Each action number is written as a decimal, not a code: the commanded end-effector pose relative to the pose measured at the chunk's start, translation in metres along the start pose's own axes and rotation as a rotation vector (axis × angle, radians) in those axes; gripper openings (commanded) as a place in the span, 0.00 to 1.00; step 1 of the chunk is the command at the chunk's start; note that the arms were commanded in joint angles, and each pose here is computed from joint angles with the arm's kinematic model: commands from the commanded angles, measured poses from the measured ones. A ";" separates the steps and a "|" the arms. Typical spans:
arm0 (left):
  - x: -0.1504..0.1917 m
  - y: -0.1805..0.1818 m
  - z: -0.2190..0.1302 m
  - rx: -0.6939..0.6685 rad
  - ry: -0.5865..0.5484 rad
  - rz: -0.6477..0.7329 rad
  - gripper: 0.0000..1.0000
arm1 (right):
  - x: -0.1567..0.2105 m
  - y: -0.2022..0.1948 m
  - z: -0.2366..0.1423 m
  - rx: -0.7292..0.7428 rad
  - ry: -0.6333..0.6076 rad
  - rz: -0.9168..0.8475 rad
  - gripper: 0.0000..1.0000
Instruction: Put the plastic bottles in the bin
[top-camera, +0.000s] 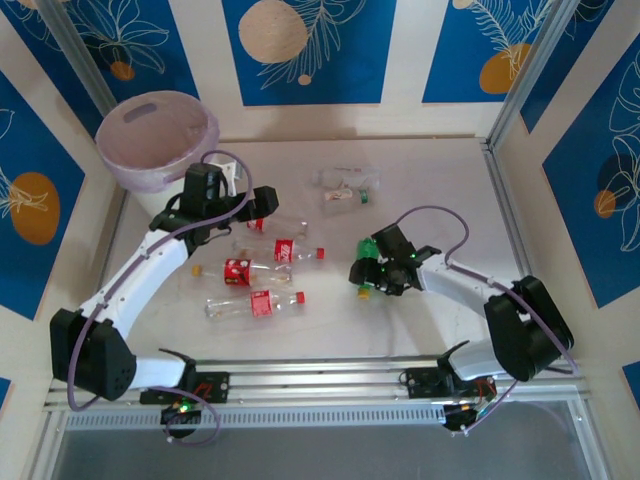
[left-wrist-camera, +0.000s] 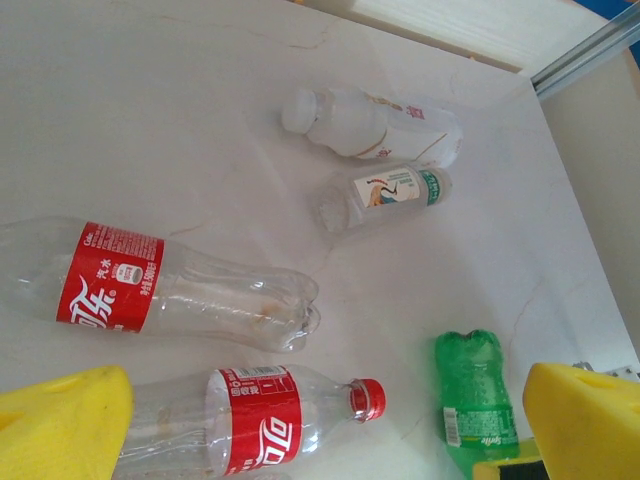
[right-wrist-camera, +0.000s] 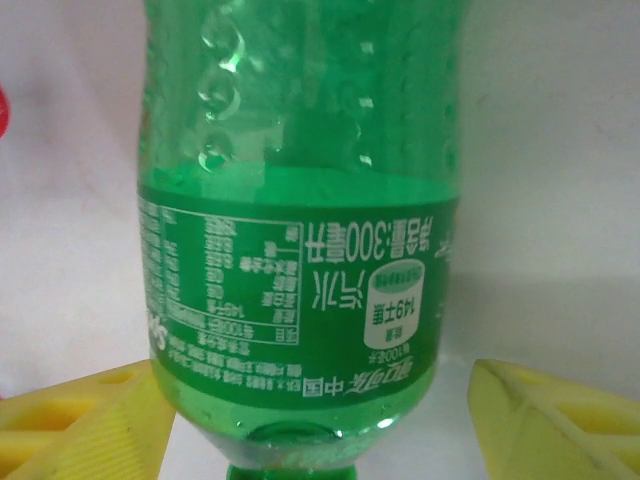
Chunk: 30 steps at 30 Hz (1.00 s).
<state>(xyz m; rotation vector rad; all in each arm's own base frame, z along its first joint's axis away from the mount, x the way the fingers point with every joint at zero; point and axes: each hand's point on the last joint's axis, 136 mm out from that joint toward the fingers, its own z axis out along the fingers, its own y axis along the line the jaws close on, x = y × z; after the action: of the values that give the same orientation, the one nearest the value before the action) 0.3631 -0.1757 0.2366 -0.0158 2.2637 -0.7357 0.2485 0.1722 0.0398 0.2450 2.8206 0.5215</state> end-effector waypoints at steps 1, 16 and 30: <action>0.004 -0.007 0.005 0.037 0.008 -0.008 1.00 | -0.007 -0.003 0.005 0.015 -0.013 -0.014 0.76; 0.020 -0.027 0.023 0.148 0.073 -0.069 1.00 | -0.018 0.006 -0.013 -0.098 -0.077 -0.153 0.55; 0.087 -0.115 0.059 0.500 0.286 -0.113 1.00 | -0.016 0.078 -0.074 -0.645 -0.168 -0.553 0.54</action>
<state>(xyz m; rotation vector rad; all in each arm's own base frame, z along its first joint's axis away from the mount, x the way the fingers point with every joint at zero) 0.3224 -0.3005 0.1937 0.1548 2.3525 -1.3038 0.2583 0.2040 0.1168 -0.4178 2.3824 1.0236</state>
